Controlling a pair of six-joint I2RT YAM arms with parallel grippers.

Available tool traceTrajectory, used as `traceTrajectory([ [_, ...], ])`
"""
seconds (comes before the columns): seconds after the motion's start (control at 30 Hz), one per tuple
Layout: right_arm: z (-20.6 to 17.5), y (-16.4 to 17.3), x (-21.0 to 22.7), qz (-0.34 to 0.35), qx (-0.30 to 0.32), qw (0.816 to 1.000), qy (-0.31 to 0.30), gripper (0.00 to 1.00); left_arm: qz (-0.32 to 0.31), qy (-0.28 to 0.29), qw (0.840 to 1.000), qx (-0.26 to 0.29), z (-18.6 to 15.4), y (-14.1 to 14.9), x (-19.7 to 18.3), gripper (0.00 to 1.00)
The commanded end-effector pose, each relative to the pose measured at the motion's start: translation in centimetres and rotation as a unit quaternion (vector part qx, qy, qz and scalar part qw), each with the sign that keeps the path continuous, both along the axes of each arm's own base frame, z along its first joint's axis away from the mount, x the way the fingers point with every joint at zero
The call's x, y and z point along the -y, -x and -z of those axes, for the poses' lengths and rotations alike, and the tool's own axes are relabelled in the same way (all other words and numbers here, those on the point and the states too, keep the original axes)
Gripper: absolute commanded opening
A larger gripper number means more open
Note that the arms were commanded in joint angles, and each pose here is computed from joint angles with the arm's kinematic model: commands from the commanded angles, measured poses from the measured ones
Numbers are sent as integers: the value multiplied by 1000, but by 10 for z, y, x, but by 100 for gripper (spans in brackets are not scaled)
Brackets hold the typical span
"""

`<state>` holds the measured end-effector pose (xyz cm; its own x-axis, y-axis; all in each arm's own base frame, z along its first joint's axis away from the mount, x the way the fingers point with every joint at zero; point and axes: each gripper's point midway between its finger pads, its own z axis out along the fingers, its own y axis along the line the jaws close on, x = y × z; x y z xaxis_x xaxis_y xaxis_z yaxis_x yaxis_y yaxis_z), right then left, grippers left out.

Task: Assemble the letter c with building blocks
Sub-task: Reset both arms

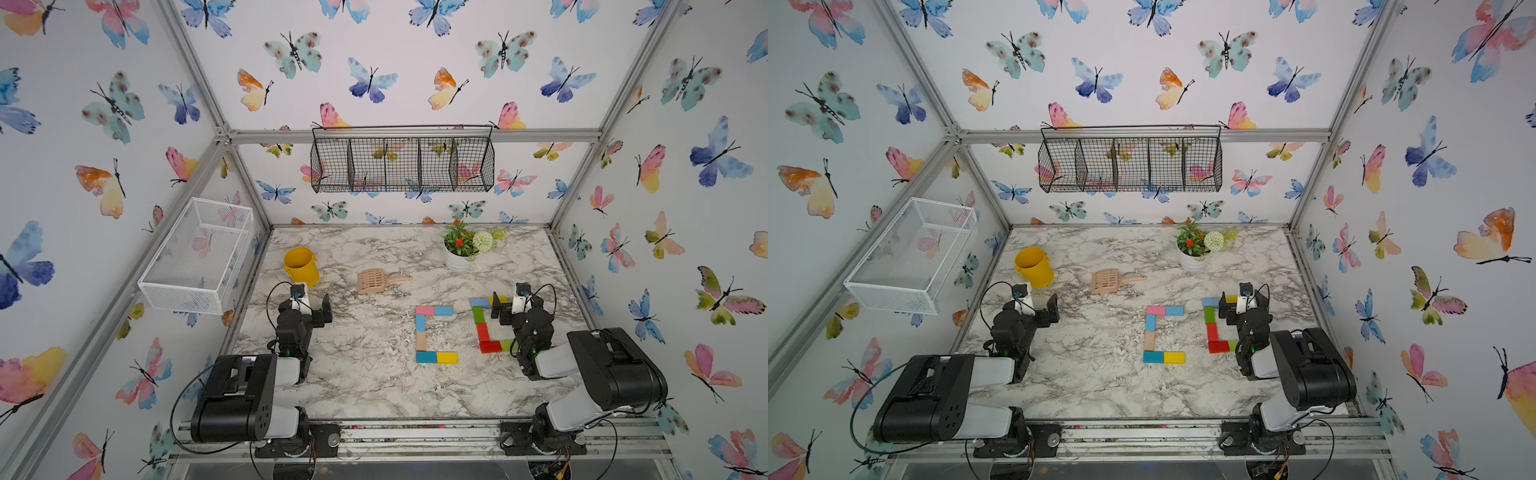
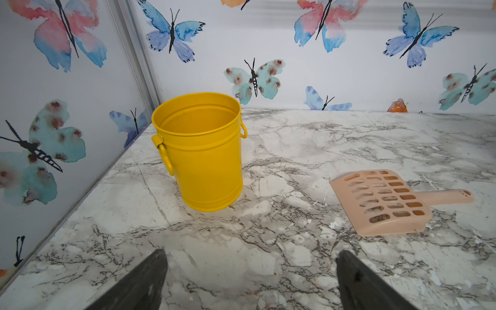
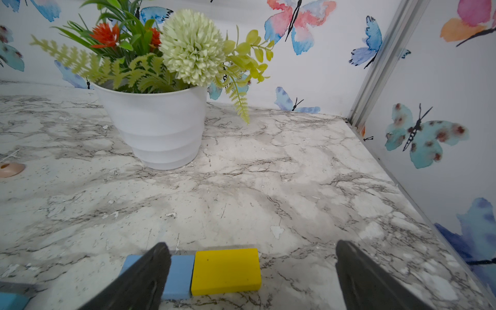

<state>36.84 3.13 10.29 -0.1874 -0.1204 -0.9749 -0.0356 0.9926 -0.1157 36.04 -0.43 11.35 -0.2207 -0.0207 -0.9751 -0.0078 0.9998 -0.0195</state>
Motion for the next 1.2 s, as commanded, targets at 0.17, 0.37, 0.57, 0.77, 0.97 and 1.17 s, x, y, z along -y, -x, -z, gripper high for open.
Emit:
traceTrajectory([
  [0.17, -5, -4, -1, -5, 5, 1000, -9, 100, -8, 2, 1000, 2, -2, -3, -4, 98],
  [0.37, -4, -5, -2, -7, 3, 1000, -11, 100, -8, 2, 1000, 2, -2, -3, -3, 98],
  [0.57, -4, -5, -2, -8, 3, 1000, -11, 100, -8, 2, 1000, 1, -1, -3, -3, 98],
  [0.77, -4, -5, -1, -7, 2, 1000, -11, 100, -8, 2, 1000, 2, -2, -3, -4, 98],
  [0.97, 1, -12, -1, -18, -15, 1000, -20, 100, -8, 2, 1000, 2, -2, -3, -3, 98],
  [1.17, -1, -10, 1, -16, -10, 1000, -22, 100, -8, 2, 1000, 2, -2, -3, -3, 98],
])
